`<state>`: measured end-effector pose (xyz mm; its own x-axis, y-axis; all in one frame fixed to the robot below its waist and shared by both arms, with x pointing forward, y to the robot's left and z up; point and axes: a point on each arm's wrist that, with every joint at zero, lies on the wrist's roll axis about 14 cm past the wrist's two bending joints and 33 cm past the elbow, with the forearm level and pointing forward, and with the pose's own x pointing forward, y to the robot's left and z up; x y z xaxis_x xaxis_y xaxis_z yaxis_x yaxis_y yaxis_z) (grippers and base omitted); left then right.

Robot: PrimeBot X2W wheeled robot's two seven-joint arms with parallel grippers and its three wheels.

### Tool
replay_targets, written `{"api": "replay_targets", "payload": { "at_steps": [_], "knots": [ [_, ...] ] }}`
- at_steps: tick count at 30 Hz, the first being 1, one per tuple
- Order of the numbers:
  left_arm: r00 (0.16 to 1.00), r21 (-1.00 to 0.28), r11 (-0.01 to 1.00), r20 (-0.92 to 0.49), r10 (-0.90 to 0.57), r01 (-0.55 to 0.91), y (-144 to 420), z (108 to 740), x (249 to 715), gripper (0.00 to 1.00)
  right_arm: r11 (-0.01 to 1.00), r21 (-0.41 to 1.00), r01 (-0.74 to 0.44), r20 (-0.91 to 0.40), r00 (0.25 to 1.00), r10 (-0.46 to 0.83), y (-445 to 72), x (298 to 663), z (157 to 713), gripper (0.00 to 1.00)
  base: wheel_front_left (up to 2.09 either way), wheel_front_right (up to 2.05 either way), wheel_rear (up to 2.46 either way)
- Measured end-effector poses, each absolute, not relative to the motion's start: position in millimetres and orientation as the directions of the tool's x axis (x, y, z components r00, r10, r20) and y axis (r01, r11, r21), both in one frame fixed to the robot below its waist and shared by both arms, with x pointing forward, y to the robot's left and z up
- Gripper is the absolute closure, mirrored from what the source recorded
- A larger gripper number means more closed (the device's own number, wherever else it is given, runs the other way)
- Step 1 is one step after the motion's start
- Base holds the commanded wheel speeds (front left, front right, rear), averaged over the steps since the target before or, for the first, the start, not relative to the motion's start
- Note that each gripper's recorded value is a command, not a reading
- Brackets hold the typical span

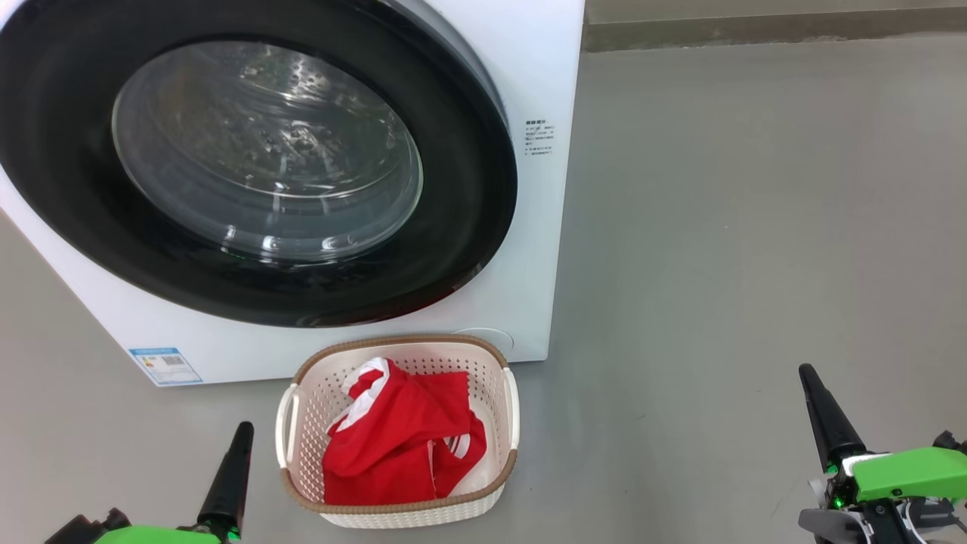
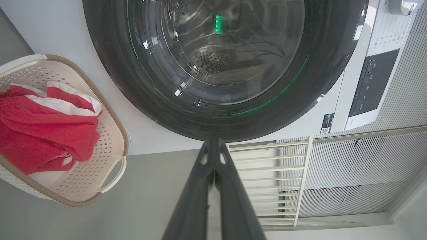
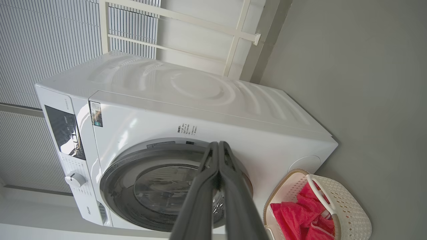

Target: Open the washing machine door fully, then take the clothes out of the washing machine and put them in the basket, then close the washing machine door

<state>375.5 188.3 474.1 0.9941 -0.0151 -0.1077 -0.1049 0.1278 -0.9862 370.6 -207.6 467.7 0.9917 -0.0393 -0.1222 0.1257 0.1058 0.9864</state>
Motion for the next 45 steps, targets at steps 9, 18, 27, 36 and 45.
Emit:
{"api": "replay_targets", "payload": {
  "at_steps": [9, 18, 27, 36, 45],
  "knots": [
    [0.996, -0.995, 0.03, -0.091, -0.024, -0.09, 188, 478, 376, 1.0, 0.024, 0.995, 0.1, -0.099, 0.995, -0.03, -207, 372, 474, 1.0, 0.0, 0.0, 0.0],
    [0.996, -0.997, -0.004, -0.081, -0.027, -0.082, 187, 481, 377, 1.0, -0.004, 0.997, 0.076, -0.076, 0.997, -0.025, -206, 376, 482, 1.0, 0.0, 0.0, 0.0],
    [0.996, -0.997, -0.004, -0.081, -0.026, -0.081, 187, 481, 377, 1.0, -0.006, 0.997, 0.076, -0.076, 0.997, -0.025, -206, 376, 482, 1.0, 0.0, 0.0, 0.0],
    [0.996, -0.997, -0.005, -0.081, -0.024, -0.081, 188, 481, 377, 1.0, -0.006, 0.997, 0.076, -0.076, 0.997, -0.026, -206, 376, 482, 1.0, 0.0, 0.0, 0.0],
    [0.996, -0.997, -0.005, -0.081, -0.024, -0.081, 188, 481, 377, 1.0, -0.007, 0.997, 0.076, -0.076, 0.997, -0.026, -206, 376, 482, 1.0, 0.0, 0.0, 0.0]
  ]
}}
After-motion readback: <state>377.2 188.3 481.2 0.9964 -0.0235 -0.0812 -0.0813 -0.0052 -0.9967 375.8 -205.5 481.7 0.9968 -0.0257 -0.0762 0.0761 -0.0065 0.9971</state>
